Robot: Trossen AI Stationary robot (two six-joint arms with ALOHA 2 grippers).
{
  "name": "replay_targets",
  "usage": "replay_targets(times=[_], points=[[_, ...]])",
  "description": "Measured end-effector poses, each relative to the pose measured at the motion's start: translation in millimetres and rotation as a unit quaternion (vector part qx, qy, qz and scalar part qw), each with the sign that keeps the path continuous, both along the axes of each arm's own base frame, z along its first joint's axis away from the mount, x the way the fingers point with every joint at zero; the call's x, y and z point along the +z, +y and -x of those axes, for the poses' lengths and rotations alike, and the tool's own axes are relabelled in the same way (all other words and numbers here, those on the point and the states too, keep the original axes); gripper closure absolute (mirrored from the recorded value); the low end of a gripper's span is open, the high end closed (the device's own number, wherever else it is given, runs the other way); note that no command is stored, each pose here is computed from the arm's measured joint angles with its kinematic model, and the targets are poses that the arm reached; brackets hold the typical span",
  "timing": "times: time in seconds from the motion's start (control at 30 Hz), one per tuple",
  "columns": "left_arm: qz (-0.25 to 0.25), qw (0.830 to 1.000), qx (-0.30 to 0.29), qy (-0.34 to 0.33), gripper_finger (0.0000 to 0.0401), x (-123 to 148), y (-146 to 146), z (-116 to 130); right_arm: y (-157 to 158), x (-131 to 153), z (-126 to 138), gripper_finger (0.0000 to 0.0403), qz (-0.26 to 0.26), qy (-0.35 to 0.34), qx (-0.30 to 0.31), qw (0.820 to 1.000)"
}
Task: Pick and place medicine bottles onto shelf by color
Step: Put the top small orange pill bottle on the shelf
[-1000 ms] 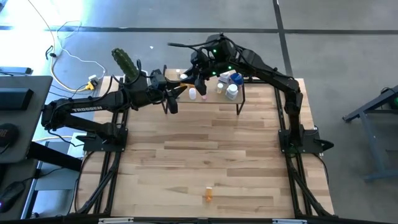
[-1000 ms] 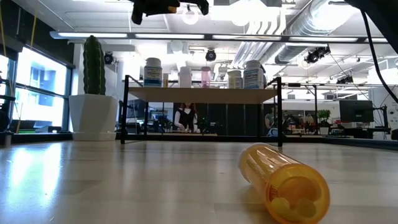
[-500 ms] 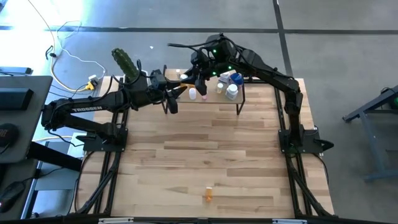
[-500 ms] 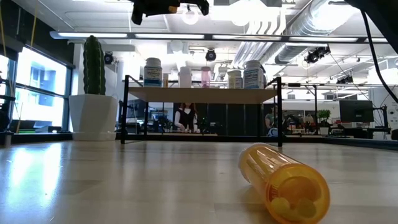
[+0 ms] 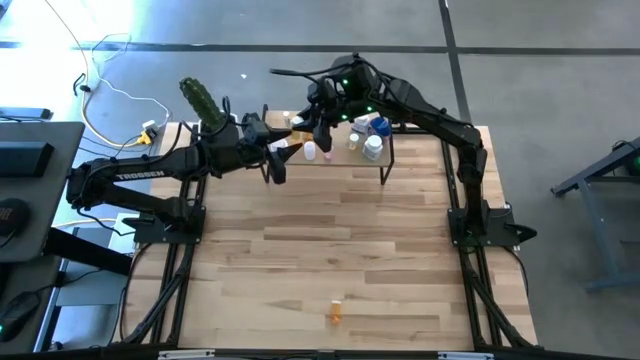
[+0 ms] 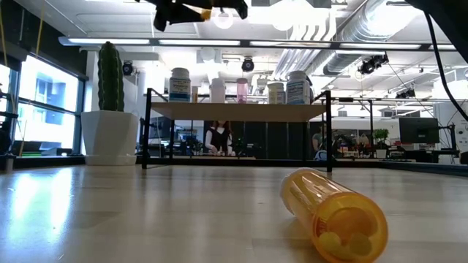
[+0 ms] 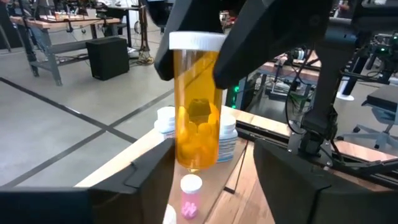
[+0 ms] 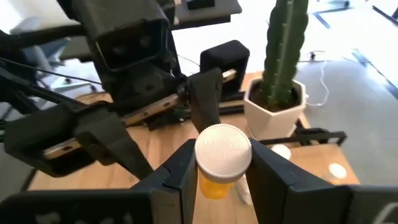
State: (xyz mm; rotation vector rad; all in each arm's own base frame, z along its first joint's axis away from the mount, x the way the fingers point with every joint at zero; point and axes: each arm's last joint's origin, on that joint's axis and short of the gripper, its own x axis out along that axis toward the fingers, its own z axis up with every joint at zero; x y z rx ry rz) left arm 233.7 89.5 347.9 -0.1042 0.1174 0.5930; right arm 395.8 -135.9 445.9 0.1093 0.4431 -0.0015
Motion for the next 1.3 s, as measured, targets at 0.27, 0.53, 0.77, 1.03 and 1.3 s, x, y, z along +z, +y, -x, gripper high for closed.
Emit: replay_targets(times=[0.27,0.53,0.77,1.03,1.3], points=[[-0.004,0.999,0.032,0.001,0.0163,0.1,2.5,1.4,-10.2,-5.4,6.2,0.0301,0.026,0.039,-0.049,0.998],[-0.005,0.998,0.063,0.001,0.0162,0.4,13.5,6.5,-27.2,-6.4,13.0,0.0301,0.055,0.053,-0.102,0.992],[-0.01,0.997,0.078,-0.007,0.0162,4.9,30.4,19.6,-47.0,-5.2,20.9,0.0302,0.082,0.06,-0.178,0.979],[-0.055,0.996,0.069,0.01,0.0162,8.0,48.1,30.1,-68.9,-2.6,30.8,0.0302,0.049,0.04,-0.251,0.966],[-0.063,0.994,0.086,0.014,0.0162,8.7,56.5,35.8,-80.7,-7.4,40.8,0.0302,0.004,0.058,-0.293,0.954]])
